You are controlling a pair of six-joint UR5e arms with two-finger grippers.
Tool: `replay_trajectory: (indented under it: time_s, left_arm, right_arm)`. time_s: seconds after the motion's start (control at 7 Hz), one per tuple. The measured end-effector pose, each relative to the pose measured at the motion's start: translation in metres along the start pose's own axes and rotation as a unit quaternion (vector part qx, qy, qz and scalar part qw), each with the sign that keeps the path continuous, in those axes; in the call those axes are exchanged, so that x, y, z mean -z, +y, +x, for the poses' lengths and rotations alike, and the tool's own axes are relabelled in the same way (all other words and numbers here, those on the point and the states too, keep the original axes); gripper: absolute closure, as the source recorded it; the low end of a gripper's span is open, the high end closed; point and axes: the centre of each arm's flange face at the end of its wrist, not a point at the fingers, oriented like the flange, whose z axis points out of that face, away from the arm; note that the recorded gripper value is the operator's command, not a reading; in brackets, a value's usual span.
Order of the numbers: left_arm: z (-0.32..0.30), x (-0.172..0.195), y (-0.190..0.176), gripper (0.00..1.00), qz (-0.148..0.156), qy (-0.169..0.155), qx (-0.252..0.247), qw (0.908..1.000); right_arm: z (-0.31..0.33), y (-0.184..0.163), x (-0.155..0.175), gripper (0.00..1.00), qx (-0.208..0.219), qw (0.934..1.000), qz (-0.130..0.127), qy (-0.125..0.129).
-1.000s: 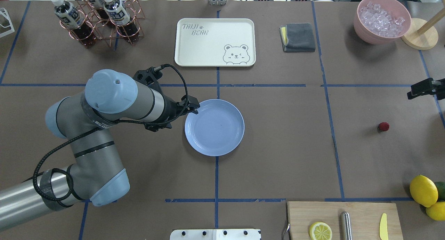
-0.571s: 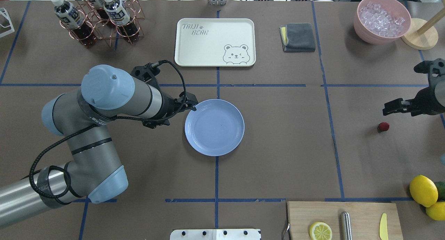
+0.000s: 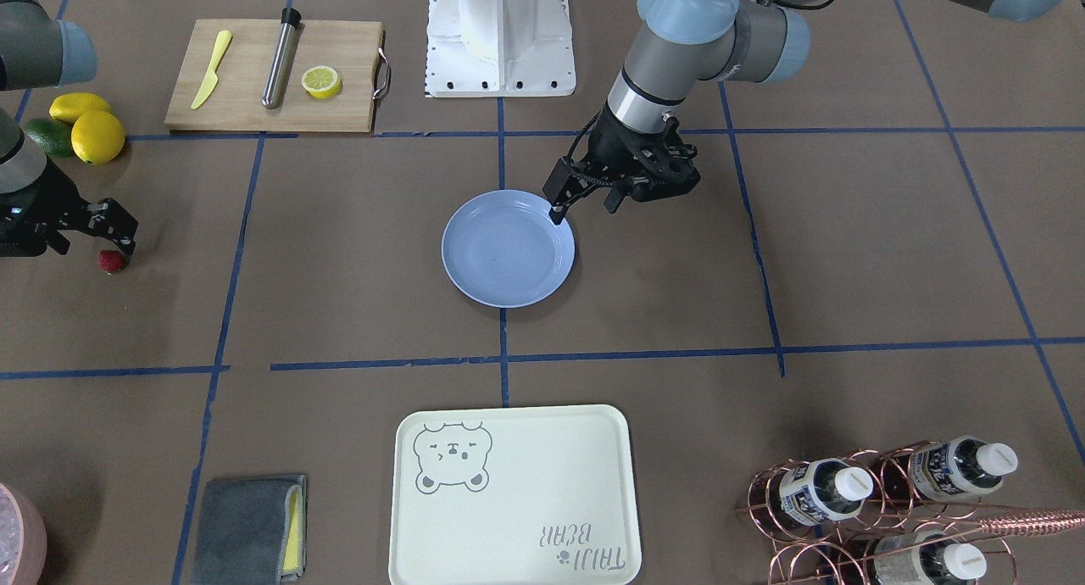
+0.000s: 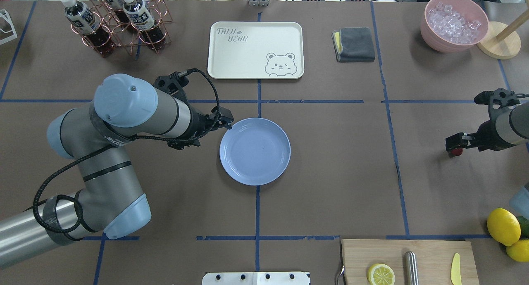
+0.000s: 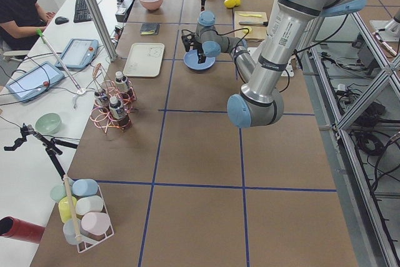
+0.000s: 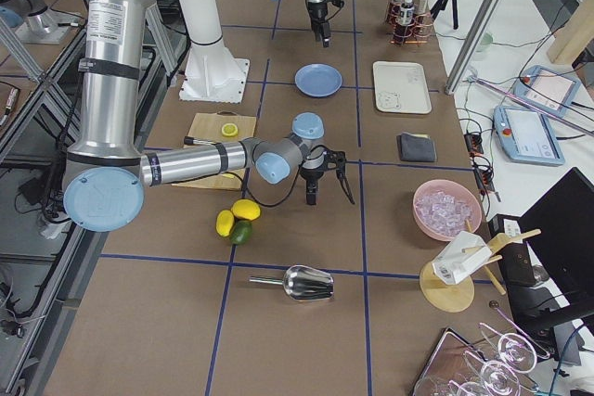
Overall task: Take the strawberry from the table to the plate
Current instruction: 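Set the plate down with the left gripper while the right gripper descends onto the strawberry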
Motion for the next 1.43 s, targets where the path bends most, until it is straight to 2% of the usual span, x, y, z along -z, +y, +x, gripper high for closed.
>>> replay_trajectory:
  time_s: [0.29, 1.14, 1.43]
  left_arm:
    - [0.000, 0.000, 0.000, 0.00, 0.000, 0.000, 0.000, 1.0000]
    - [0.000, 0.000, -0.001, 0.00, 0.001, 0.000, 0.000, 1.0000]
    - [0.000, 0.001, -0.002, 0.00, 0.002, 0.000, 0.001, 1.0000]
  right_arm:
    - [-0.010, -0.013, -0.012, 0.22, 0.002, 1.0000, -0.002, 0.000]
    - [-0.004, -0.011, -0.022, 0.22, 0.002, 0.9999, -0.012, 0.005]
    - [-0.003, -0.008, -0.022, 0.30, 0.001, 0.9999, -0.015, 0.004]
